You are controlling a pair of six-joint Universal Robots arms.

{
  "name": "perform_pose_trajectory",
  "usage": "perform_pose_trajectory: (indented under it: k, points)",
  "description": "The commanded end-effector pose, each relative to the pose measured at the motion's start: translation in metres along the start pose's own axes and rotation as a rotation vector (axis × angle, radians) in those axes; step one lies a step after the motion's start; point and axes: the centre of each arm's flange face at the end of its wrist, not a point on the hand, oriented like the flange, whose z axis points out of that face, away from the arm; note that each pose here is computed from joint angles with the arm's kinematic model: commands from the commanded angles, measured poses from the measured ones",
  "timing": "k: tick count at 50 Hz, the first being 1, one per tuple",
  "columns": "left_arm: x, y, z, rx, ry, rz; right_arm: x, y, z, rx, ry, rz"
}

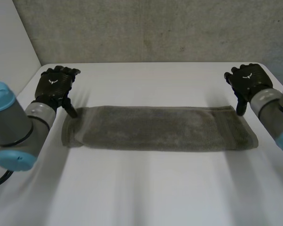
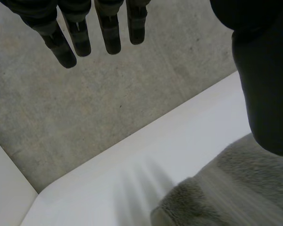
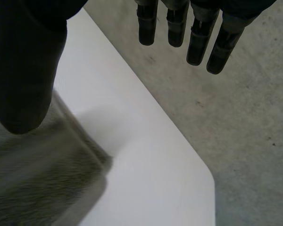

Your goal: Fold the towel.

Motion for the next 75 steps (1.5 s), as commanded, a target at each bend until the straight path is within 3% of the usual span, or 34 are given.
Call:
perform_pose_trajectory:
  k: [1,17,42,56,63,69,75]
  points:
    - [0.009,0.001,-0.037,-0.024,0.022,-0.002,-0.018,0.015,-0.052,-0.036,-0.082,0.008]
    - [0.012,0.036,-0.041,-0.055,0.009,-0.004,-0.018,0.096,-0.038,-0.166,-0.078,0.076]
    - [0.012,0.042,-0.043,-0.055,-0.002,-0.003,-0.014,0.117,-0.013,-0.128,-0.056,0.096]
    - [0.012,0.044,-0.045,-0.063,-0.002,-0.004,0.026,0.133,-0.005,-0.168,0.046,0.098]
    - [0.012,0.045,-0.046,-0.067,-0.001,-0.005,0.099,0.152,-0.001,-0.235,0.194,0.044]
    - [0.014,0.046,-0.049,-0.072,0.003,-0.005,0.122,0.141,0.003,-0.255,0.206,-0.079]
    - [0.015,0.045,-0.051,-0.071,0.007,-0.006,0.102,0.076,0.017,-0.135,0.141,-0.144]
